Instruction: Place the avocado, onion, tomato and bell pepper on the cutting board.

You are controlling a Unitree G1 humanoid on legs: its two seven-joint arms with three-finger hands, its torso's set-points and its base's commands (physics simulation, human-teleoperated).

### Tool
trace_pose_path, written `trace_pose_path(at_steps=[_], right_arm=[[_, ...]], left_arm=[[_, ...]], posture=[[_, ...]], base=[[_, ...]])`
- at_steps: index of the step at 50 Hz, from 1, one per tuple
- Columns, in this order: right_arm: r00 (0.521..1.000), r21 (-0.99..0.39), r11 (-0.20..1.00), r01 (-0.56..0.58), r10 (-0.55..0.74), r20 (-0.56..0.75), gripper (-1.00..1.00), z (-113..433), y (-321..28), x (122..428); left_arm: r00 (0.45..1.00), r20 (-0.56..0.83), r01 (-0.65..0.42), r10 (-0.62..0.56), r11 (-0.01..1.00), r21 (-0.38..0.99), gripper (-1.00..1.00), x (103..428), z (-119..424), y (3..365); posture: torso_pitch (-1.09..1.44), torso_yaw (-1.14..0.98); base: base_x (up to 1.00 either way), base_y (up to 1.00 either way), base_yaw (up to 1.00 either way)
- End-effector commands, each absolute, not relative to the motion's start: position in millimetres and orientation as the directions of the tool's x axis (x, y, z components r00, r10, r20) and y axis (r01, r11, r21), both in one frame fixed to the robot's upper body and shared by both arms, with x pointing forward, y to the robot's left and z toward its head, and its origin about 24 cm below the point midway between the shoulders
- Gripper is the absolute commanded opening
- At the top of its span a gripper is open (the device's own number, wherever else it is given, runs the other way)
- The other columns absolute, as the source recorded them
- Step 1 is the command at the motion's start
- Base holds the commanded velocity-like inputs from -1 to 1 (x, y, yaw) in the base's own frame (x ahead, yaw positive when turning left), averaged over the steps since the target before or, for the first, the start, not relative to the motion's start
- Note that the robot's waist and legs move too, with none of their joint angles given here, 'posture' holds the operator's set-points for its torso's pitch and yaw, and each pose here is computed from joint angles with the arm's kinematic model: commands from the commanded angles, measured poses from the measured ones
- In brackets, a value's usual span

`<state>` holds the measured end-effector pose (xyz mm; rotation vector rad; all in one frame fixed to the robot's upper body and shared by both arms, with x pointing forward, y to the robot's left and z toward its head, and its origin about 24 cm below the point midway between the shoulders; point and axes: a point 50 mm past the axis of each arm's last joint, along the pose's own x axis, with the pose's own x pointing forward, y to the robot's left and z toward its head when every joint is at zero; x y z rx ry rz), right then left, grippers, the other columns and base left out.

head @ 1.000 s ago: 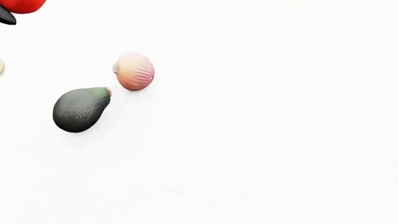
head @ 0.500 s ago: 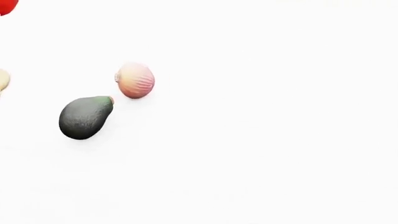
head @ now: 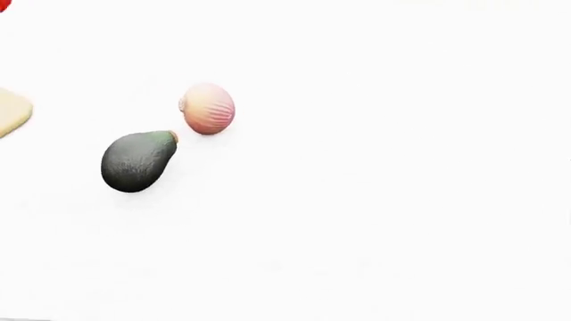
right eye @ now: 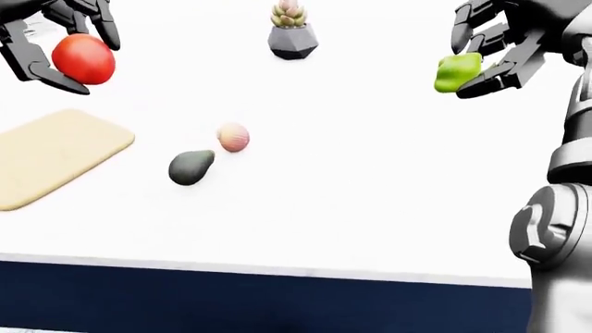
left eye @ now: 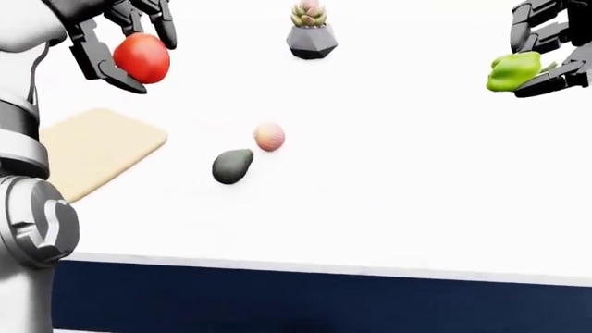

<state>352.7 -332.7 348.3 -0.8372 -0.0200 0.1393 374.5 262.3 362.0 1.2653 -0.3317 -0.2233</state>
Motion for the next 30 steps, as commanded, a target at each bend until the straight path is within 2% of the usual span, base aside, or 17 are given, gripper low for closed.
trace_pose_path(at_steps=[1, 30], right_arm=[[0.989, -0.758, 0.652, -0.018, 0.125, 0.084, -1.0, 376.3, -333.9, 341.4], [0.987, -0.761, 0.649, -0.028, 0.136, 0.08, -1.0, 378.5, -329.8, 342.9]], left_arm=[[0.904, 0.22, -0.113, -0.367, 0.292, 0.95, -1.0, 366.0, 388.3, 255.9], [0.914, 0.217, -0.12, -0.342, 0.284, 0.951, -1.0, 364.0, 387.0, 263.9]], posture=[[0.0, 0.0], [0.0, 0.0]], base=[[0.0, 0.06, 0.0], [0.0, 0.07, 0.0]])
